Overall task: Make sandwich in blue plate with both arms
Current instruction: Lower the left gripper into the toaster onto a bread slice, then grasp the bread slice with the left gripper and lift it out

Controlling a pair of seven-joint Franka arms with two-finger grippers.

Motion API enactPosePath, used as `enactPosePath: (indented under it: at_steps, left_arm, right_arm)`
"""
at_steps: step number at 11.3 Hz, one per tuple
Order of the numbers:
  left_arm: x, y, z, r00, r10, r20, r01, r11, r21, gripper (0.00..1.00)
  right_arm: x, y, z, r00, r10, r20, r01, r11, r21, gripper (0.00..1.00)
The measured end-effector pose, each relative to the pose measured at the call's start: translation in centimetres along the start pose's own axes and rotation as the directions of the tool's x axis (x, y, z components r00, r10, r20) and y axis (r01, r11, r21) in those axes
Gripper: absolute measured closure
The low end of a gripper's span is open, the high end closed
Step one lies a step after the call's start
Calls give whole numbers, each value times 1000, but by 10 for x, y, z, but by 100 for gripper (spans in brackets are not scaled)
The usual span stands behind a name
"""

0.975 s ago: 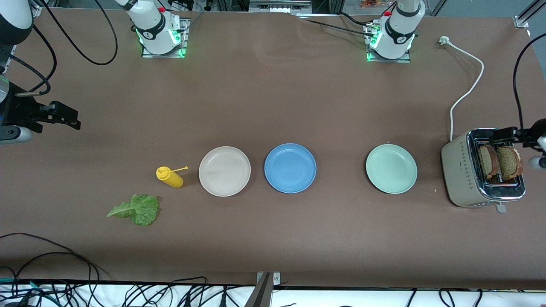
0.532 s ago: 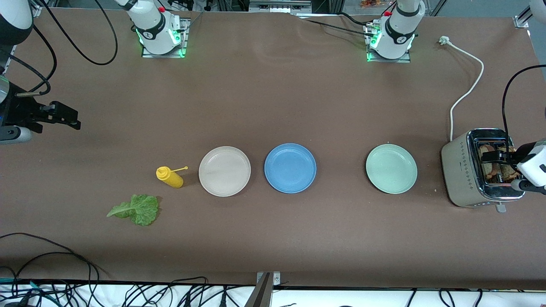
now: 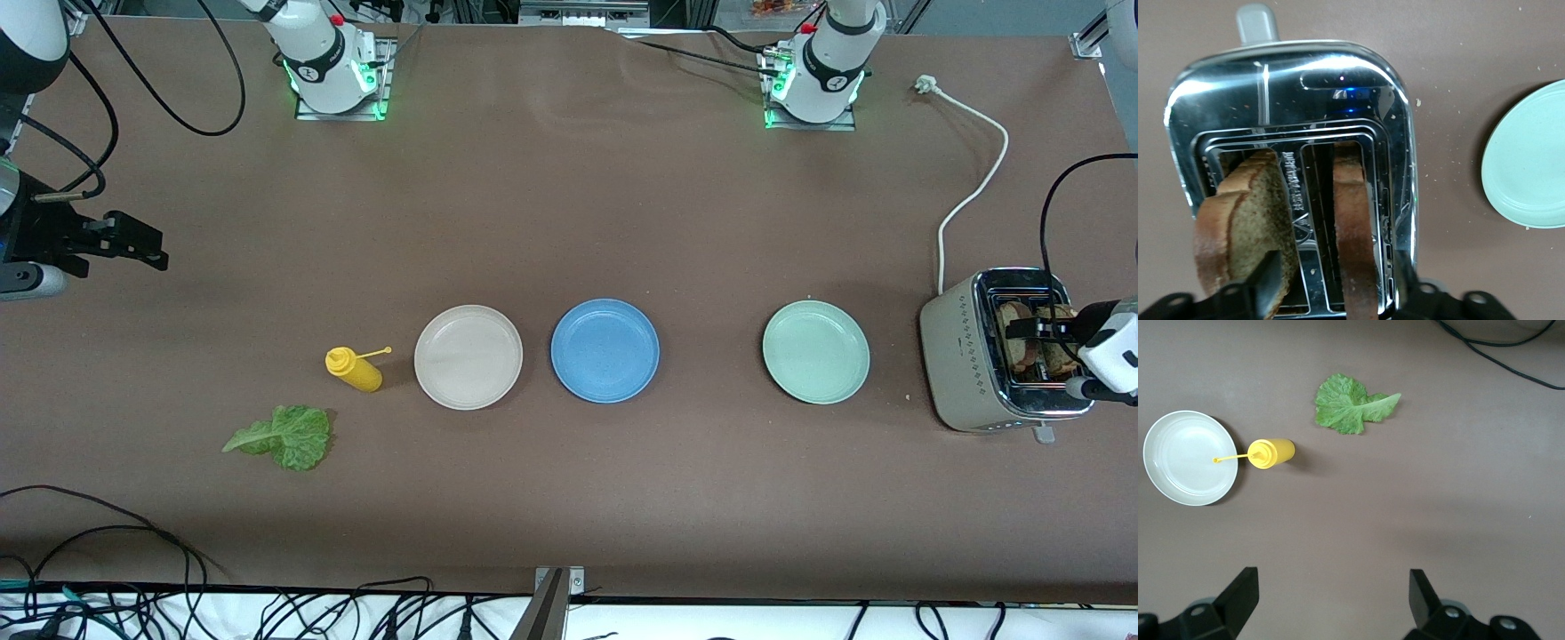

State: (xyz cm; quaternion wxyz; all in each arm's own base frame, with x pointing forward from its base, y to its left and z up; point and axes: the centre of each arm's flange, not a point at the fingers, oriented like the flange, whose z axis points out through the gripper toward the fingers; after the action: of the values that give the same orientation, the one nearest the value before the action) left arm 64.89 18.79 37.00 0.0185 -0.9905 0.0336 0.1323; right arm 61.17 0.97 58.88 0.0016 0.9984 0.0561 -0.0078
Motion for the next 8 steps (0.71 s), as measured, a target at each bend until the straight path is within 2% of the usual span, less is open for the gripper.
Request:
enactPosePath:
  at_steps: [2,4,6,8]
  left_arm:
    - [-2,3,3,1000,-10,30,10,1000,-10,48]
    - [-4,5,6,999,-17,51,18,1000,-16,57]
    - [-4,7,7,998,-15,55,16,1000,-17,84]
    - [-4,11,6,998,-15,61,16,1000,-19,88]
  right_arm:
    - [0,0,0,1000,0,0,0,1000,0,0]
    - [0,0,0,1000,0,0,0,1000,0,0]
    - [0,0,0,1000,0,0,0,1000,0,0]
    - [0,0,0,1000,0,0,0,1000,0,0]
